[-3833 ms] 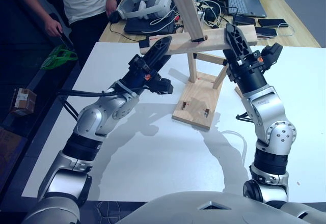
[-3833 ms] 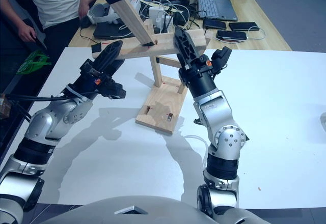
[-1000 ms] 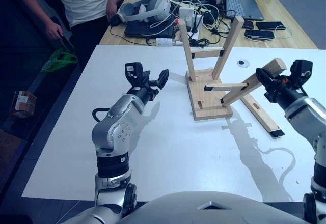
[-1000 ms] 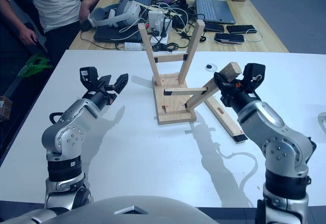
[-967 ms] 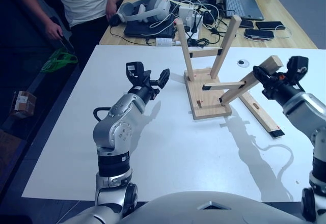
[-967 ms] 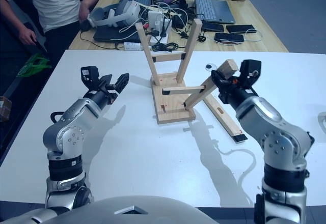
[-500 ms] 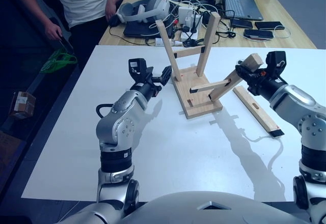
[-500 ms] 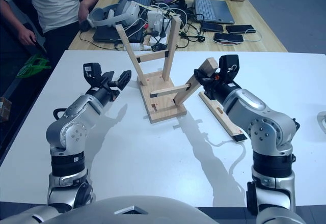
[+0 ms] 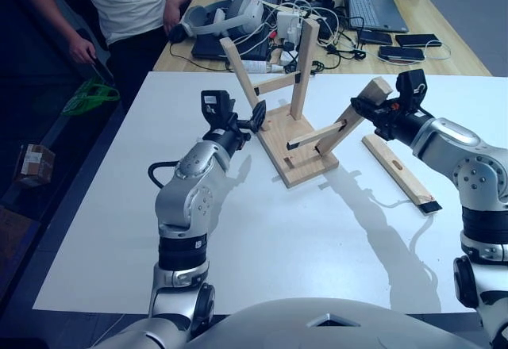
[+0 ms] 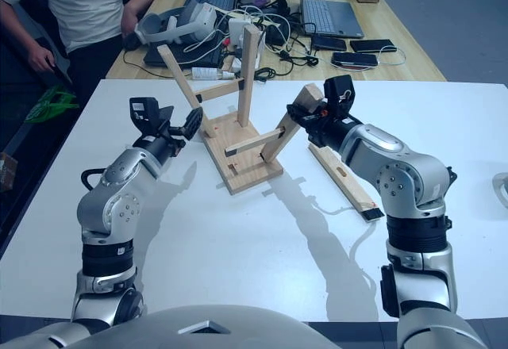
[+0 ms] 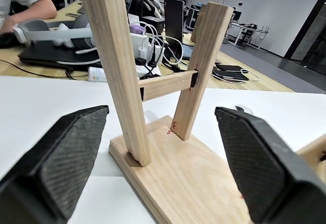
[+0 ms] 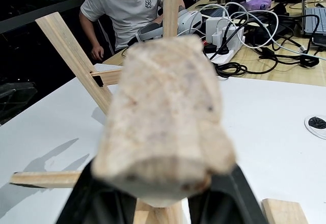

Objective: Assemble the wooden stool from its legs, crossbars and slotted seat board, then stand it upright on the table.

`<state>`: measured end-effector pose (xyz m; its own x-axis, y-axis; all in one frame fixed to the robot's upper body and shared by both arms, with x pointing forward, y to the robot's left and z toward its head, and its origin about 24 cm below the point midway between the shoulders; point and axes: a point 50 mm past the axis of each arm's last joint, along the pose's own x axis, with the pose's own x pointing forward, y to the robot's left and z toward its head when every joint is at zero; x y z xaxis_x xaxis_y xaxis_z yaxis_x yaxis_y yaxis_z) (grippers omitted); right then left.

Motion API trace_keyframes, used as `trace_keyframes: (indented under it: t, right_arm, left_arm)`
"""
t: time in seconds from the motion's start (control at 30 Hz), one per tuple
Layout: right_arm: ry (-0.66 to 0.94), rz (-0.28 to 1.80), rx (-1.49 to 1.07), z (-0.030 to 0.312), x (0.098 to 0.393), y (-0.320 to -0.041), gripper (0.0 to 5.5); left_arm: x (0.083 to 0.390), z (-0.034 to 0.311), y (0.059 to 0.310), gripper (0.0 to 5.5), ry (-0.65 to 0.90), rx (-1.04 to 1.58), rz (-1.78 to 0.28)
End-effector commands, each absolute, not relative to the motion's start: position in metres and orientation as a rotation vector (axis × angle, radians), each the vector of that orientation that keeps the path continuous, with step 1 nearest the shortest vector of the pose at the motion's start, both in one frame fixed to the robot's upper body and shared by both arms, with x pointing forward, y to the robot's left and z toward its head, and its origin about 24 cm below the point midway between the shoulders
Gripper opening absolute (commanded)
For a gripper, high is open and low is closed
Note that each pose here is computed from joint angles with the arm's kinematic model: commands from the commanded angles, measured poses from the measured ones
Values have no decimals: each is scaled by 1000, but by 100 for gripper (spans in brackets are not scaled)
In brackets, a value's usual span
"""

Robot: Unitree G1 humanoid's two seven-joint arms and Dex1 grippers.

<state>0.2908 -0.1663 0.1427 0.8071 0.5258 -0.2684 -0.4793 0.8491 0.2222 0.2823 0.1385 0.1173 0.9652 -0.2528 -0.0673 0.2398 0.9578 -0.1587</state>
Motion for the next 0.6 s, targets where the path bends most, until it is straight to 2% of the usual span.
trace_keyframes:
  t: [0.03,0.13,0.4,0.47,0.6]
  right_arm:
    - [735,559,126,70,245,-162,100]
    - [685,550,146,76,243,-161,100]
    - [339,458,318,111,269,-159,100]
    - [296,450,350,116,271,-159,159]
    - [175,451,415,132,273,-160,223]
  left_arm:
    - [272,118,141,385,16,-108,-161]
    - [268,117,139,385,-5,-91,-140]
    - [266,119,138,385,-51,-58,-112]
    - [266,119,138,385,-52,-58,-111]
    - [266,119,137,385,-54,-55,-114]
